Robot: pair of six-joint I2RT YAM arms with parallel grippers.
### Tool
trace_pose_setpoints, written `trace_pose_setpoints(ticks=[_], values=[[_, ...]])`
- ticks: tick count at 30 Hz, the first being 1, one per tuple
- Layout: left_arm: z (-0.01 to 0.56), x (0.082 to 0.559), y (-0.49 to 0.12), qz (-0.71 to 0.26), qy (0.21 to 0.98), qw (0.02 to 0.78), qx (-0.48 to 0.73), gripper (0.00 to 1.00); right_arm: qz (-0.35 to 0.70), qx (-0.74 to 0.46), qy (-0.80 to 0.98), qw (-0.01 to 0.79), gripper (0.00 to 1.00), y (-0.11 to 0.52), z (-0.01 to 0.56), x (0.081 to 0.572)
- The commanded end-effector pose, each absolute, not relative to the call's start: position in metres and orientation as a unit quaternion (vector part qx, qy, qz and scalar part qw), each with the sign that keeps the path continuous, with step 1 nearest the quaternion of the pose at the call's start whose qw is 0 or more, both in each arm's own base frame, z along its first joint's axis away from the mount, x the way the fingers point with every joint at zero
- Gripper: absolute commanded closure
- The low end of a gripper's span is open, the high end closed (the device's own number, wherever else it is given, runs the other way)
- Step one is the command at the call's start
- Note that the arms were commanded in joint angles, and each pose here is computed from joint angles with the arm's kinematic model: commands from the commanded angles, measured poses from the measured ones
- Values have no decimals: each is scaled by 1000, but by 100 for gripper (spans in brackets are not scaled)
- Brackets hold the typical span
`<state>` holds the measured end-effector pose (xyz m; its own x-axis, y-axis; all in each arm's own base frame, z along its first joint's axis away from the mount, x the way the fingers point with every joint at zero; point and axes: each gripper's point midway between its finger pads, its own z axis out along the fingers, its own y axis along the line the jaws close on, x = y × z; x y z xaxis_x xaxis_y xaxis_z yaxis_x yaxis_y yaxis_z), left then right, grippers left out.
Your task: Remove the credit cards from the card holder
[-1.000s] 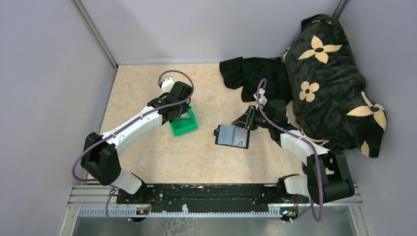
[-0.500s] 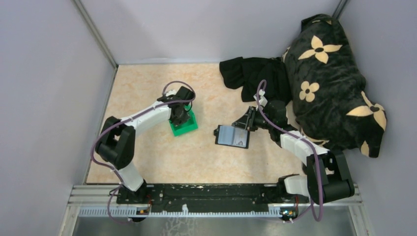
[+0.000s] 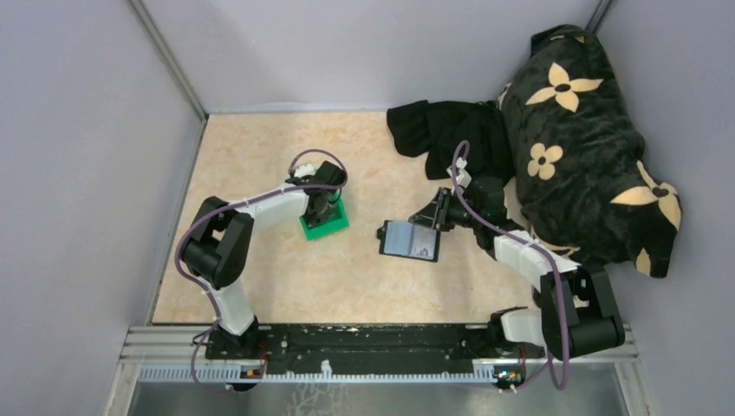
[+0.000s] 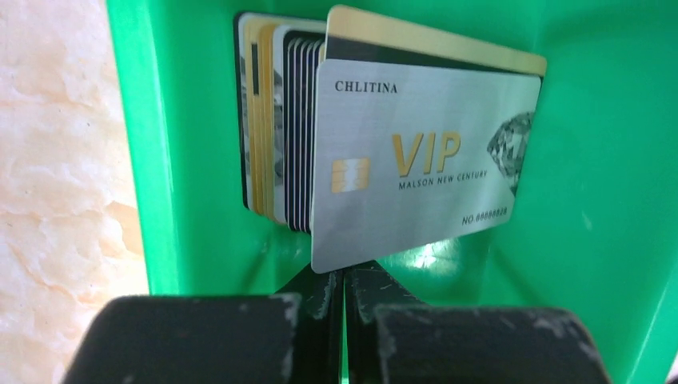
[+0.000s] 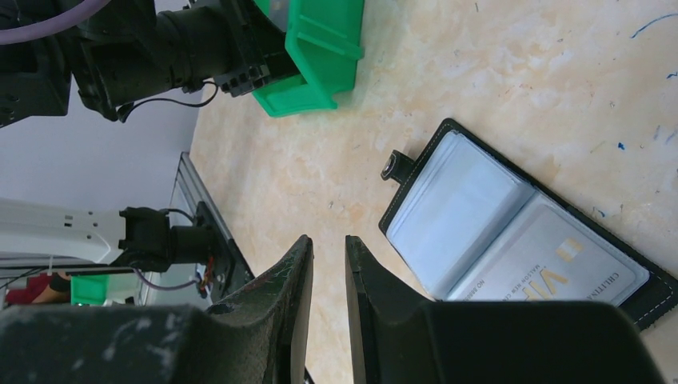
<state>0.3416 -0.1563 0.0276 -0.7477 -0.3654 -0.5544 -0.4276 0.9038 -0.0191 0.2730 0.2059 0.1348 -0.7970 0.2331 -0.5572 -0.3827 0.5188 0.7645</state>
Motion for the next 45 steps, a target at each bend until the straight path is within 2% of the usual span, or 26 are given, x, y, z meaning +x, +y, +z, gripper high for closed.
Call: trace_pose_setpoints(ticks=[1, 26, 28, 31, 32, 33, 34, 40, 45], values=[[22, 355, -142, 95, 920, 317, -211, 100, 496, -69, 799, 334, 78, 210, 146, 278], [25, 382, -140, 84, 910, 345, -213, 100, 501, -71, 798, 327, 78, 212, 143, 277], [31, 381, -142, 69, 909, 351, -213, 87, 500, -71, 798, 328, 78, 212, 143, 278], [48, 377, -146, 37, 905, 363, -217, 55, 499, -71, 799, 329, 78, 211, 143, 278], [54, 372, -146, 30, 905, 364, -219, 39, 497, -70, 801, 327, 78, 211, 141, 278], [65, 370, -146, 21, 901, 371, -224, 16, 491, -71, 805, 326, 77, 210, 139, 278], [75, 367, -147, 11, 899, 376, -226, 3, 481, -70, 811, 326, 76, 208, 136, 279], [124, 347, -156, -40, 882, 415, -221, 1, 420, -52, 839, 343, 74, 191, 123, 288], [119, 342, -157, -33, 887, 410, -208, 1, 430, -52, 836, 337, 73, 194, 124, 286]])
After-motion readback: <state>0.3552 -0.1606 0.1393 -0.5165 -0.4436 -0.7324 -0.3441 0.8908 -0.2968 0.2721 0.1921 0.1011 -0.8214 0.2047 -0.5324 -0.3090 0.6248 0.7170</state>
